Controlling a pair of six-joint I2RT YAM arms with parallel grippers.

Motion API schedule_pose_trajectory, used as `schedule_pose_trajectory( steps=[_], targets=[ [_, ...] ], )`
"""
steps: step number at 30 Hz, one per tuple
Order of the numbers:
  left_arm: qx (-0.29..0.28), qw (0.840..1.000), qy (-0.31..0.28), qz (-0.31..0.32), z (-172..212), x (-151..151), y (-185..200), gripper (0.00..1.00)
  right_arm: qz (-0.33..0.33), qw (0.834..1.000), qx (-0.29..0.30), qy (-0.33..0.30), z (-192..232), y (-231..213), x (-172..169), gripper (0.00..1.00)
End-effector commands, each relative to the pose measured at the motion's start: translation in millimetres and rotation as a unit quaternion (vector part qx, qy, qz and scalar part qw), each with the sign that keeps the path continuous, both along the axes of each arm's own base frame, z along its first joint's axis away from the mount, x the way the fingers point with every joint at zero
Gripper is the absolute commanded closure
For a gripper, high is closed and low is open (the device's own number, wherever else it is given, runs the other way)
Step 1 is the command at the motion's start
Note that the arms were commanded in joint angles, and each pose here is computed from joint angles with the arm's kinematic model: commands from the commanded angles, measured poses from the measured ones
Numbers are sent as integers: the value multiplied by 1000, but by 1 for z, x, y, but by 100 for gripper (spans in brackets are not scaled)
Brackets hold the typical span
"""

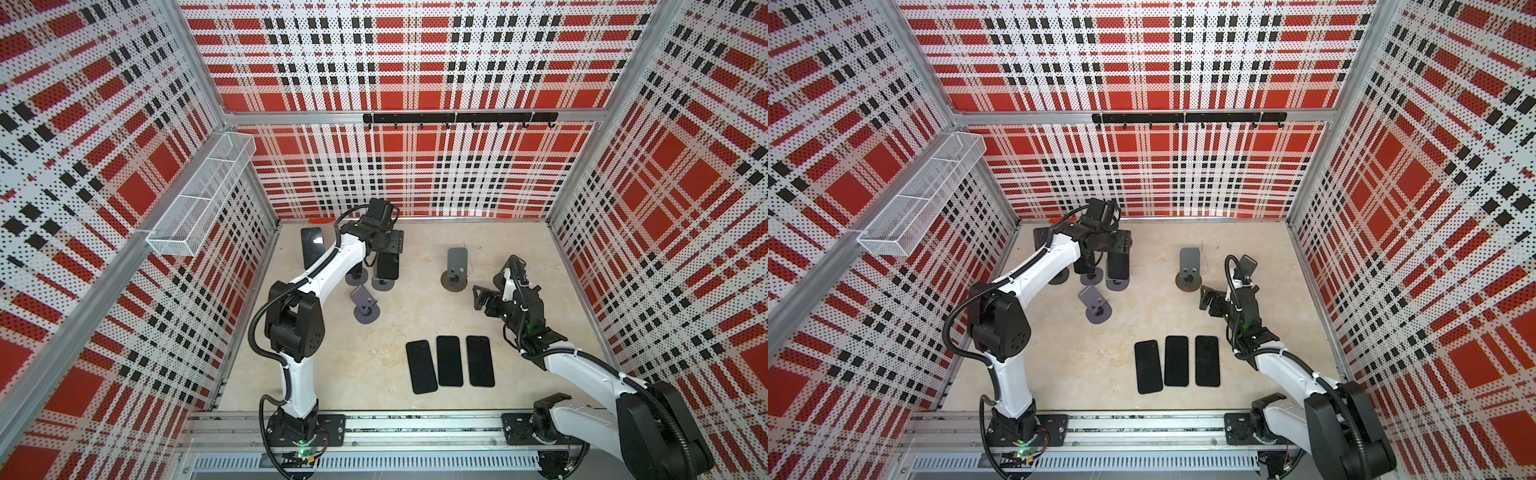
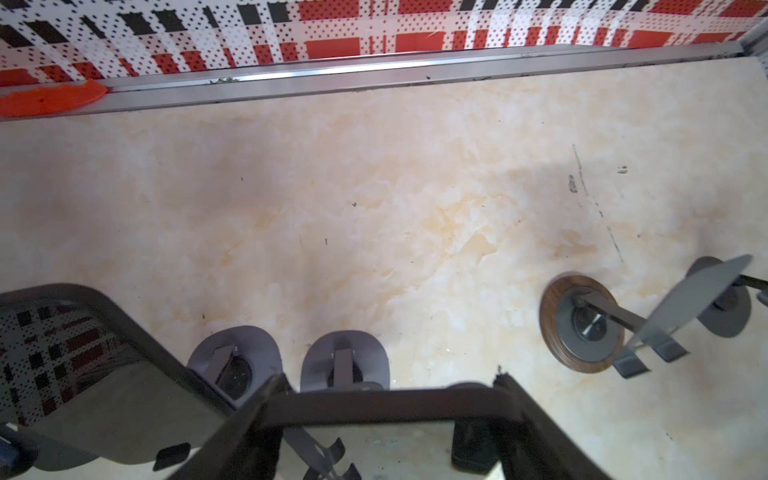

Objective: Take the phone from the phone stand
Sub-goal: 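Lift the phone off its stand with the left gripper toward the table center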

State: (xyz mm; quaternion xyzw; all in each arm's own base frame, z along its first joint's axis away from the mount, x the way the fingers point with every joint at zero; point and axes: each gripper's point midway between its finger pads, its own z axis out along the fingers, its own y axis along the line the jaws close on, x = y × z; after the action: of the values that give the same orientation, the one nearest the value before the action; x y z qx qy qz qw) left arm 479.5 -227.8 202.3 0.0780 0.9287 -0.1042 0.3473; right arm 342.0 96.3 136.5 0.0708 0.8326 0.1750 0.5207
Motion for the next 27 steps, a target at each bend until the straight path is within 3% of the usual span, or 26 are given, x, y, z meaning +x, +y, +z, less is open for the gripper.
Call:
schedule_pose_trajectory(
  steps=[1,8,15,27],
  targets=[
    [-29,998,-31,-36,37,-19,-31,40,-11,1000,1,-14,9,-3,2,0],
    [-33,995,-5,-93,19,-51,-75,40,-21,1000,-1,-18,11,-7,1,0],
    [-14,990,51,-132,-28,-82,-98,41,-30,999,-6,-17,9,-10,1,0],
    [-24,987,115,-114,-109,-112,-101,40,-31,999,-7,-12,5,-11,1,0]
  ],
)
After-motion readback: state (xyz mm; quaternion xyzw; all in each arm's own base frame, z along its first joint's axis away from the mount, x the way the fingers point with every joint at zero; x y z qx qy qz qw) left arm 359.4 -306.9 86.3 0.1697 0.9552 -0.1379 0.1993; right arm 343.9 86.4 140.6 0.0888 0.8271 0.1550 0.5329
